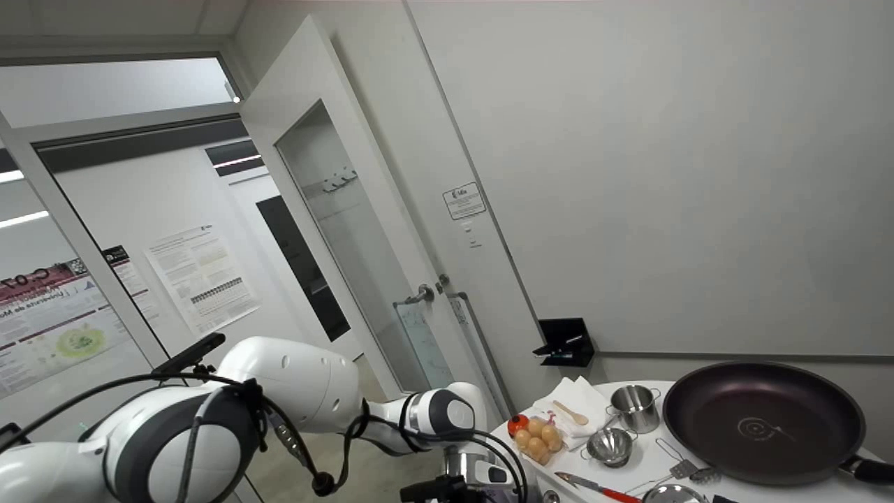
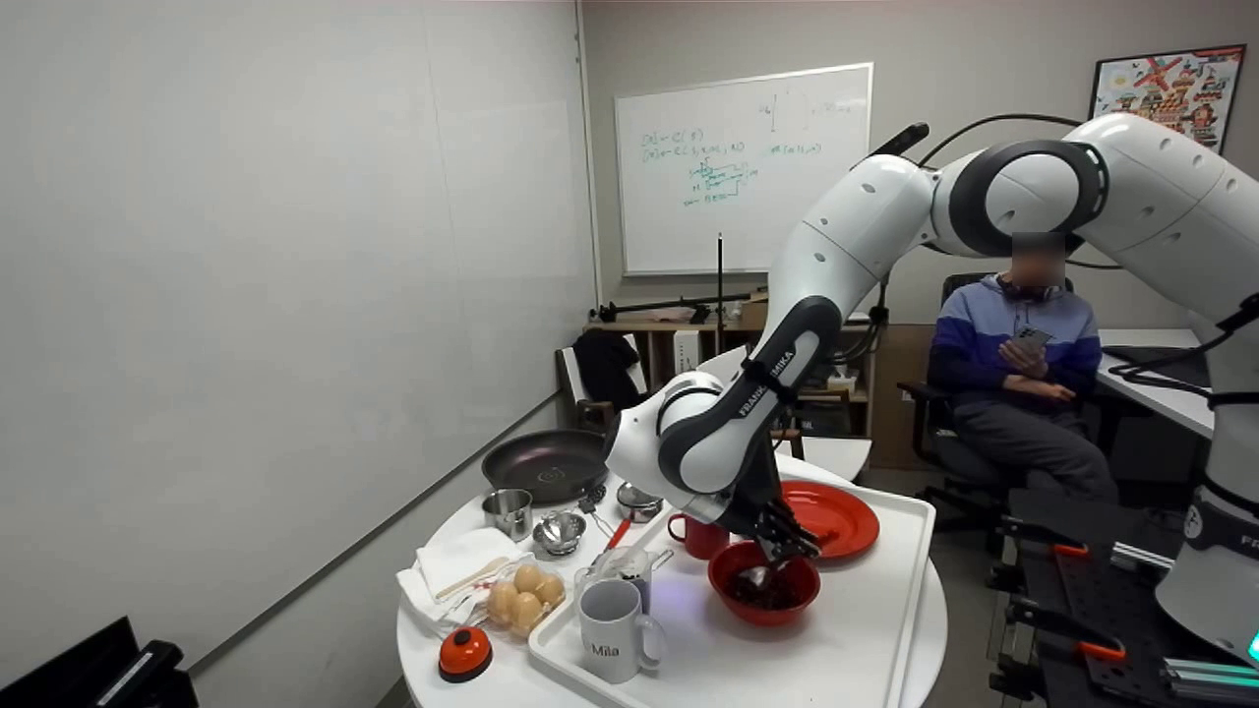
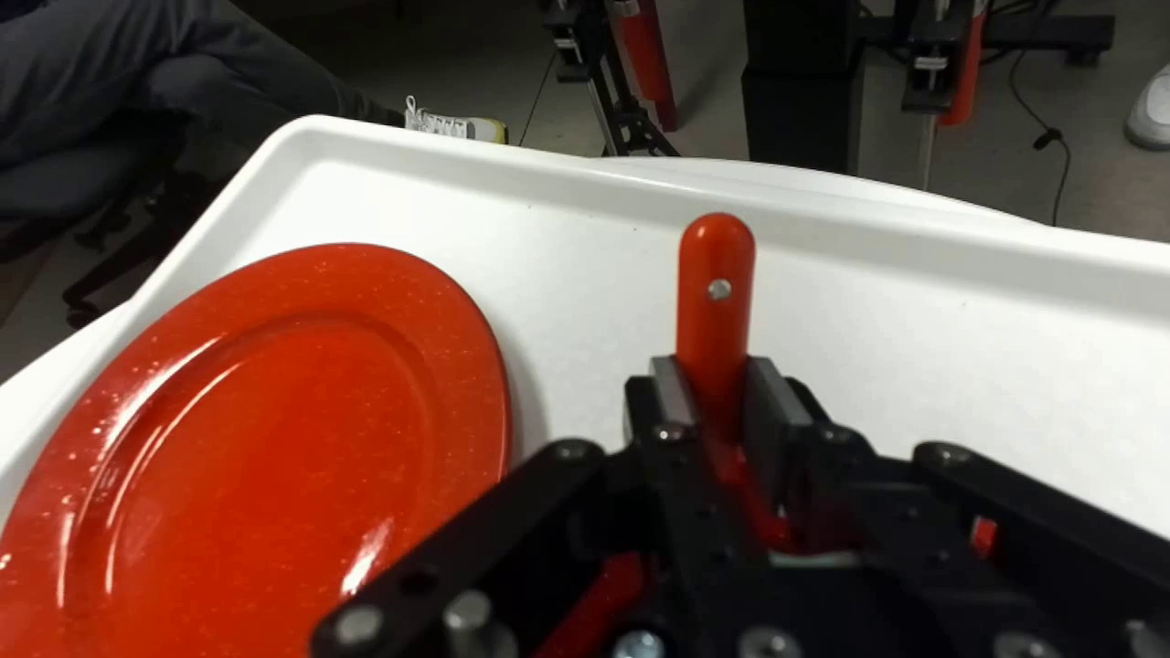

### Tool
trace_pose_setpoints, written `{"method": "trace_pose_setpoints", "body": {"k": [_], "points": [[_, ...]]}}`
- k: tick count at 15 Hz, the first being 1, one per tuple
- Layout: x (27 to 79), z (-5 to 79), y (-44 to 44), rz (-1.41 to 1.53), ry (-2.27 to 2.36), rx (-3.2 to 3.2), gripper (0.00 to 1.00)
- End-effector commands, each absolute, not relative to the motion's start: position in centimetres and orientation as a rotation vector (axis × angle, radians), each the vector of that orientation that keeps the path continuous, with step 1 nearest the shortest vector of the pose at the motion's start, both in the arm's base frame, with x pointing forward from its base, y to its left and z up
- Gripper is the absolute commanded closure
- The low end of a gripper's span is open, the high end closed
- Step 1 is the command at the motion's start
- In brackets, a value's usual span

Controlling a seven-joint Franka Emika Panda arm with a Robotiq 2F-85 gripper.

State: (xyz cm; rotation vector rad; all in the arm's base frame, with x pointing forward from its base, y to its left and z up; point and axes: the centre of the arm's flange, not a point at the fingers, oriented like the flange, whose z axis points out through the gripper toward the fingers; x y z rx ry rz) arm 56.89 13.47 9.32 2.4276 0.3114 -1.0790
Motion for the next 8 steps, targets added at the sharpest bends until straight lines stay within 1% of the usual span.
{"method": "trace_pose_setpoints", "body": {"k": [1,8], "points": [[55.8,10.7,13.0,-1.026,0.231,2.433,0.95],[54.7,11.6,13.3,-0.907,0.079,2.31,0.95]]}}
